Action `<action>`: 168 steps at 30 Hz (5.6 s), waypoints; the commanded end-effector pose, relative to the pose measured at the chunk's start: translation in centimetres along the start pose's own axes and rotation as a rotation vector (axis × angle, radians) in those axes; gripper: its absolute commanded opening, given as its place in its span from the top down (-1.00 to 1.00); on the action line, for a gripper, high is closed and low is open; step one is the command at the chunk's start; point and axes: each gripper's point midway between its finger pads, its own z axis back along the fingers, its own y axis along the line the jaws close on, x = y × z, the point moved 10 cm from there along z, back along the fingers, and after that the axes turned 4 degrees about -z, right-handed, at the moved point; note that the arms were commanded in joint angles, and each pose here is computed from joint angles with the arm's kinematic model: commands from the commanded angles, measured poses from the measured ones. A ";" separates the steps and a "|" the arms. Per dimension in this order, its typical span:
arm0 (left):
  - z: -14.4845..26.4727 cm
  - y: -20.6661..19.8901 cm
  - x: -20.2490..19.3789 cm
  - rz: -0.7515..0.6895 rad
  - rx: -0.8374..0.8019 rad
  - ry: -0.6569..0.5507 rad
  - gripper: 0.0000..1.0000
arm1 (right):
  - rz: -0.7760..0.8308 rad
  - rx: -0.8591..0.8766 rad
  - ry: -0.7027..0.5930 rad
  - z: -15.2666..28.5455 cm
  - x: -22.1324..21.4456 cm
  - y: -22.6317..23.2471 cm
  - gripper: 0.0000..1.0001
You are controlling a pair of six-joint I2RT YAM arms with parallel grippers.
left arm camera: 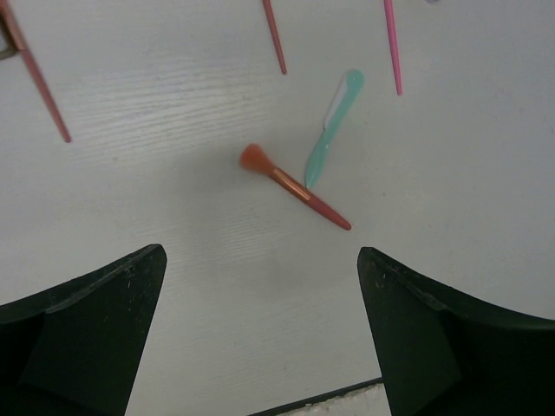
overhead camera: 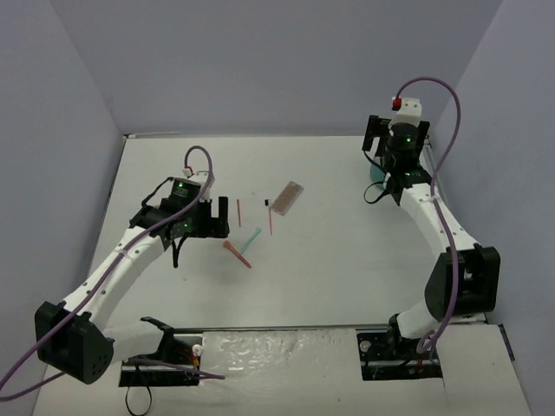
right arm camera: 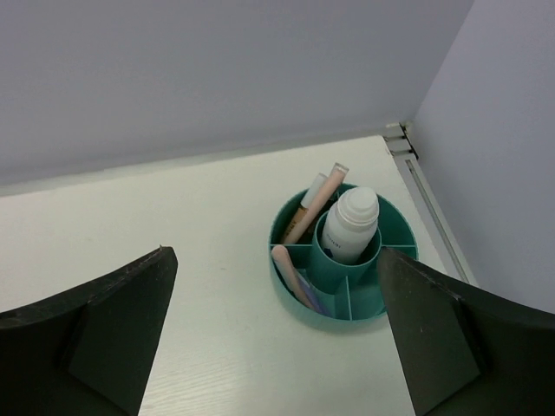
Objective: Organize the makeup
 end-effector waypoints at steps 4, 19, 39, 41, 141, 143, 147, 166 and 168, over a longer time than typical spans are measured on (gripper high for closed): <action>-2.4 -4.9 1.7 -0.079 -0.061 0.009 -0.77 | -0.194 0.263 -0.012 8.0 1.6 0.0 -1.00; -11.7 -6.9 1.8 -0.231 -0.081 0.162 -0.32 | -0.250 0.394 -0.055 13.7 0.5 -0.9 -1.00; -17.2 -6.7 0.8 -0.291 -0.045 0.254 0.06 | -0.245 0.384 -0.053 13.5 0.0 -0.9 -1.00; -17.3 -6.6 0.4 -0.279 -0.037 0.271 0.12 | -0.245 0.384 -0.054 13.6 0.1 -0.9 -1.00; 0.0 -13.6 8.8 -0.161 -0.282 -0.499 -0.70 | -0.172 0.478 -0.070 11.7 -0.4 8.8 1.00; 0.8 -12.0 8.7 -0.112 -0.222 -0.479 -0.81 | -0.125 0.347 -0.123 10.6 0.1 7.7 1.00; 2.8 -8.2 8.2 -0.001 -0.094 -0.434 -0.93 | -0.053 0.136 -0.213 8.0 1.4 5.1 1.00; 8.6 3.4 3.4 0.077 0.296 -0.419 -0.94 | 0.095 -0.186 -0.313 -5.8 1.1 -0.7 1.00; 8.2 3.8 3.2 0.091 0.306 -0.422 -0.94 | 0.105 -0.188 -0.303 -6.5 0.5 -0.7 1.00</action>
